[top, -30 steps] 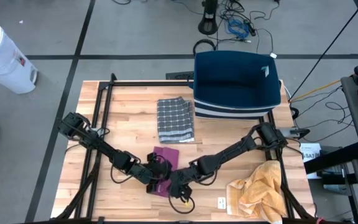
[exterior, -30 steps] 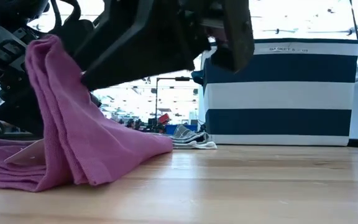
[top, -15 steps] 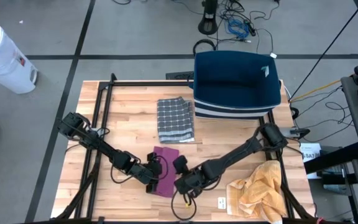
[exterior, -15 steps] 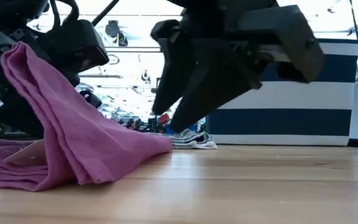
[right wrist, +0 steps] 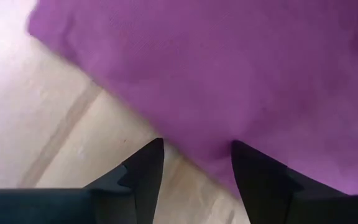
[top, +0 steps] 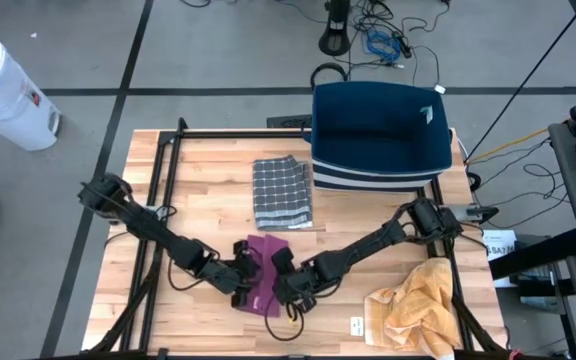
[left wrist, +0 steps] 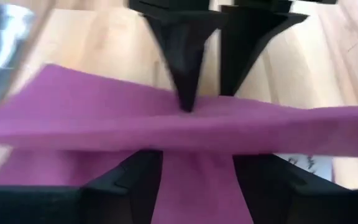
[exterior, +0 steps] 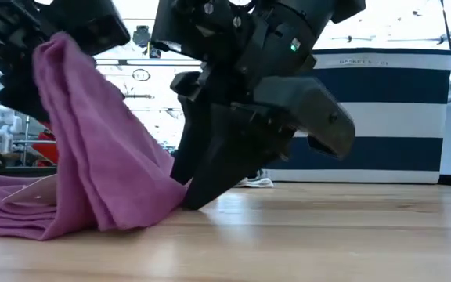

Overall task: Fold towel
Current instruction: Fold the pink towel

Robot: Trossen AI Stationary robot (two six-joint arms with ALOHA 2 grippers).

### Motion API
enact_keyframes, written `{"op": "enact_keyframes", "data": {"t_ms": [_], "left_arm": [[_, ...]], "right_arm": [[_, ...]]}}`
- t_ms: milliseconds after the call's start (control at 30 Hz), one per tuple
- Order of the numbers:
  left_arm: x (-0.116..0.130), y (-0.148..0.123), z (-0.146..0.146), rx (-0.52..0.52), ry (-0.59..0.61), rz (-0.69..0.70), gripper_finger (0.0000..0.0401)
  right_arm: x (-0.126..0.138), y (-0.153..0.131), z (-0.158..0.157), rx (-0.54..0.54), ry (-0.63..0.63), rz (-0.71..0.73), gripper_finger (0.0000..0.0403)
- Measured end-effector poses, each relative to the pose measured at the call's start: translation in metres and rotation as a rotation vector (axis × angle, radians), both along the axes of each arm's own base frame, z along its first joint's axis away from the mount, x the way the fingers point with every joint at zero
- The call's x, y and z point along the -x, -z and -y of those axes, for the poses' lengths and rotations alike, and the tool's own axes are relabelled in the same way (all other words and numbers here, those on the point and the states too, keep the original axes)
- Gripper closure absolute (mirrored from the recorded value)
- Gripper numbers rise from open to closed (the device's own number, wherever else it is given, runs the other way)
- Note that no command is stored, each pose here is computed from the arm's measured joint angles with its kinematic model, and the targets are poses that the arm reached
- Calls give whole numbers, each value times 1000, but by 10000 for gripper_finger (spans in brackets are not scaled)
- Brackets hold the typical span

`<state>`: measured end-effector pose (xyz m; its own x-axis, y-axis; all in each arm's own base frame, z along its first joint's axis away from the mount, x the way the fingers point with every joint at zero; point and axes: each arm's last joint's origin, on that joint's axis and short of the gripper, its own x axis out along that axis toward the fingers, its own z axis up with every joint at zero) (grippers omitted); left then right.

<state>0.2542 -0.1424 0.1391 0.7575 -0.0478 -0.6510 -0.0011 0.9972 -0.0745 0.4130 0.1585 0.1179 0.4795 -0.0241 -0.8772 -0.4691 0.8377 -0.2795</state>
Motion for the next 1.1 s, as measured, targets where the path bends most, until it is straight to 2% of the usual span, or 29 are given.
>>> {"op": "enact_keyframes", "data": {"t_ms": [167,433,900,1000,1100], "left_arm": [[14,-6,-3,-57,-29,-75,199],[24,-18,-2,-78,-40,-52,199],[34,-22,-1,-118,-58,-73,199],[35,-23,0,-126,-55,-80,199],[36,-29,1,-189,-80,-119,199]], "right_arm": [[-4,1,1,-16,-15,21,225],[-14,-3,6,-14,-57,114,225],[-27,-9,18,2,-96,213,225],[-29,-11,22,-26,-103,224,225],[-32,-11,30,-77,-89,213,225]]}}
